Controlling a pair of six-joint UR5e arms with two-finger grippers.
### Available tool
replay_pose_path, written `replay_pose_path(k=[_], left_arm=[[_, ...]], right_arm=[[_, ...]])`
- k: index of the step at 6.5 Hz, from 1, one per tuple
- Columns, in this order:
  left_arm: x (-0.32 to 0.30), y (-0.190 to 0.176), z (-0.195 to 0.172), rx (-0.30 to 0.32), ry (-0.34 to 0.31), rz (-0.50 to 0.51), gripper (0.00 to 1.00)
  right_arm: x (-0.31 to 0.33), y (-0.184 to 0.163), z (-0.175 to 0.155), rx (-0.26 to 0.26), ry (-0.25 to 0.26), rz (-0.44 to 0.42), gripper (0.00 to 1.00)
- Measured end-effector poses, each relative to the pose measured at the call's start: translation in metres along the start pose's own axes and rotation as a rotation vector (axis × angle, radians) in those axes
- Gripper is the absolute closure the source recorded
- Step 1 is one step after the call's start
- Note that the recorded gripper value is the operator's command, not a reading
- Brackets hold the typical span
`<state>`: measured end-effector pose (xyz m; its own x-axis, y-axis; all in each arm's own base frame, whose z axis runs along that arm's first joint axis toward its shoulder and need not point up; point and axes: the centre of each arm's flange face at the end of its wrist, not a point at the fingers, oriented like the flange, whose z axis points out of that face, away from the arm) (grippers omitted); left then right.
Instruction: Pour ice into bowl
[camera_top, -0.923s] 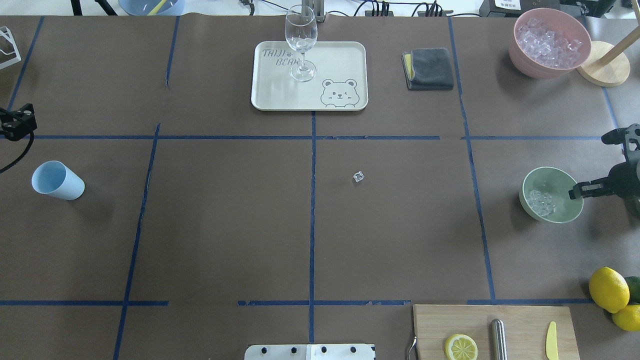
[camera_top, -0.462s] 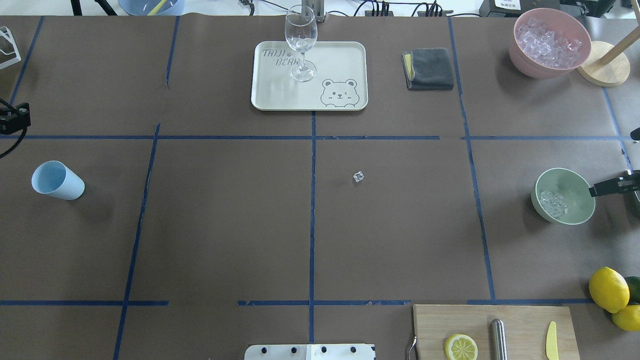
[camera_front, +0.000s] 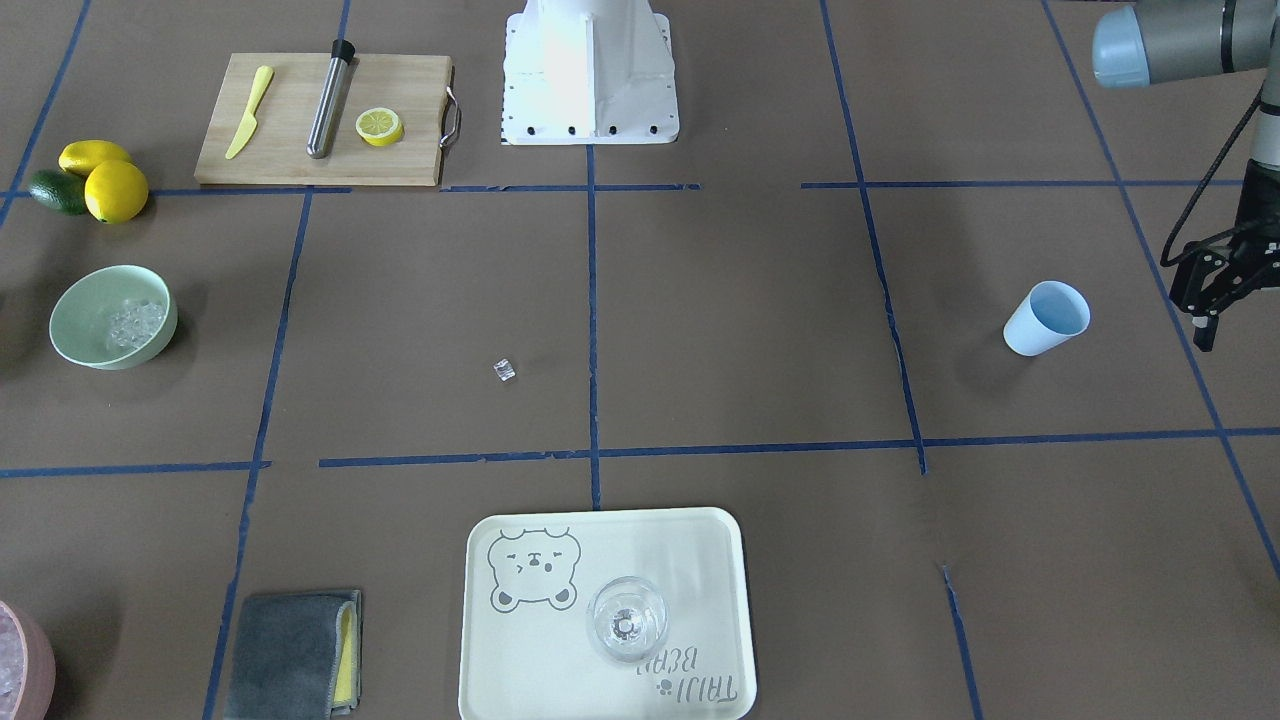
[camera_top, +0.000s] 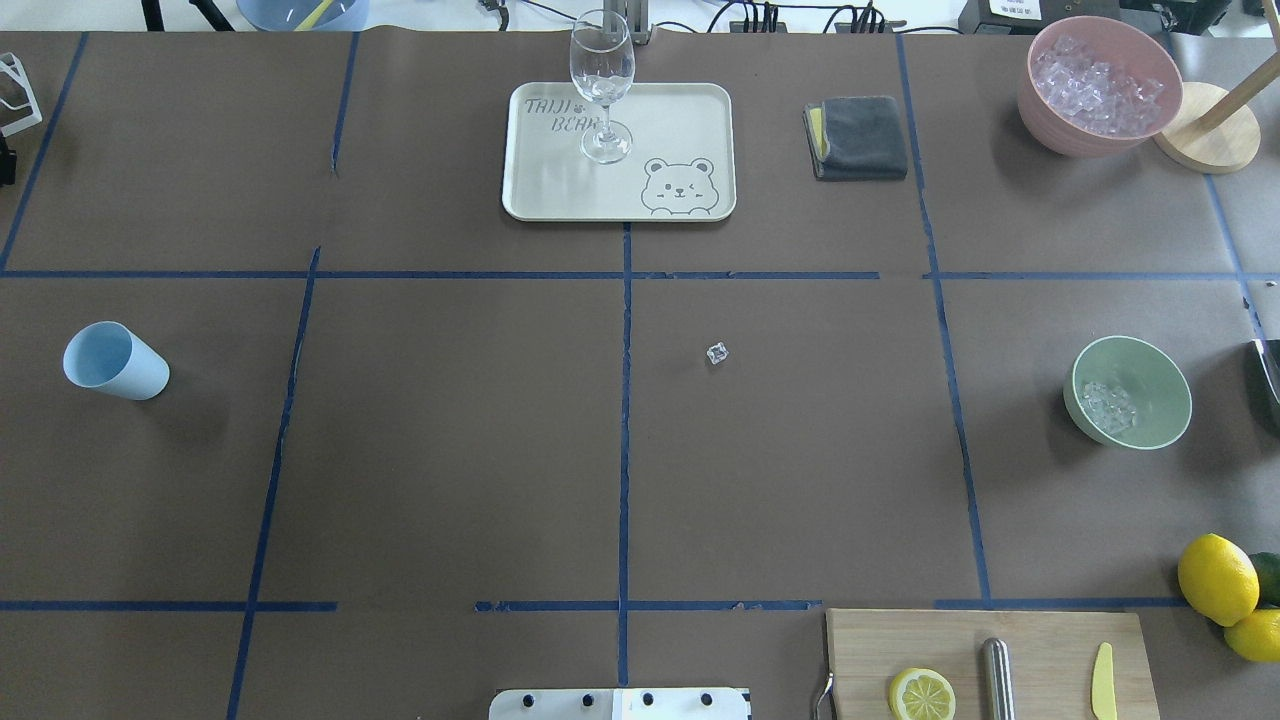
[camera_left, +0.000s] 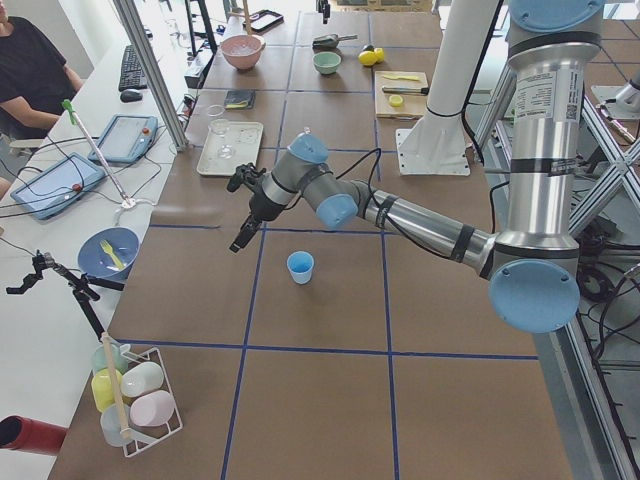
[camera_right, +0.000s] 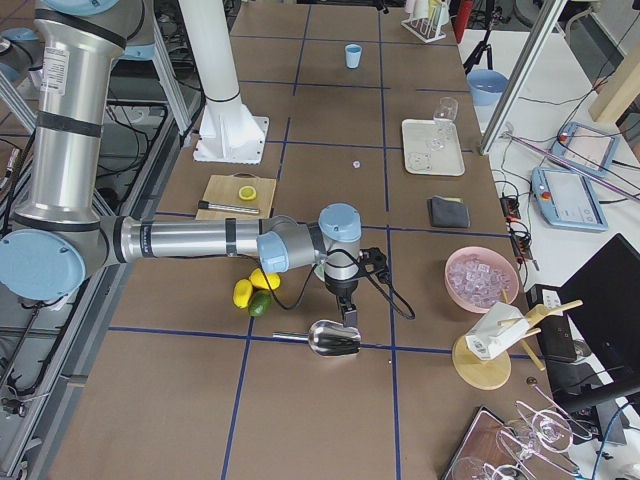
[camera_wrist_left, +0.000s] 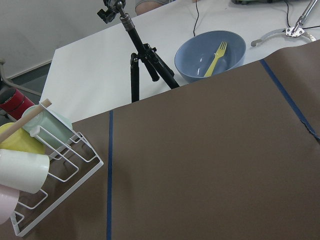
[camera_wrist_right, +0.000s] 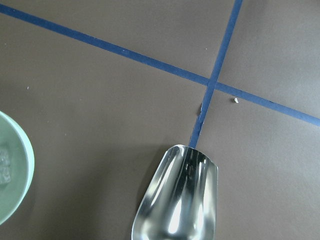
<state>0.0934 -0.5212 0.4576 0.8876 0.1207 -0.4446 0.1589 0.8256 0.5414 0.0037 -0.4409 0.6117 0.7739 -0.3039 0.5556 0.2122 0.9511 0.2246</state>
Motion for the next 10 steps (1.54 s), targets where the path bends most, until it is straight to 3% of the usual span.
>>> replay_pose_path(k=[2,3,5,8,10], left_arm=[[-0.059,-0.003,0.007,-0.186,0.102,0.012,0.0],[-0.087,0.003,0.006,-0.272,0.152,0.02,0.0],[-0.128,0.03,0.003,-0.408,0.215,0.012,0.0],[-0.177,0.082,0.01,-0.49,0.282,-0.067,0.0],[-0.193,0.099,0.015,-0.507,0.314,-0.099,0.0]], right_arm=[[0.043,0.011,-0.05,-0.013,-0.103,0.041,0.0],[0.052,0.023,-0.057,-0.007,-0.14,0.073,0.0],[0.057,0.03,-0.058,-0.01,-0.149,0.158,0.0],[0.06,0.029,-0.051,-0.02,-0.181,0.232,0.0],[0.062,0.029,-0.047,-0.023,-0.201,0.242,0.0]])
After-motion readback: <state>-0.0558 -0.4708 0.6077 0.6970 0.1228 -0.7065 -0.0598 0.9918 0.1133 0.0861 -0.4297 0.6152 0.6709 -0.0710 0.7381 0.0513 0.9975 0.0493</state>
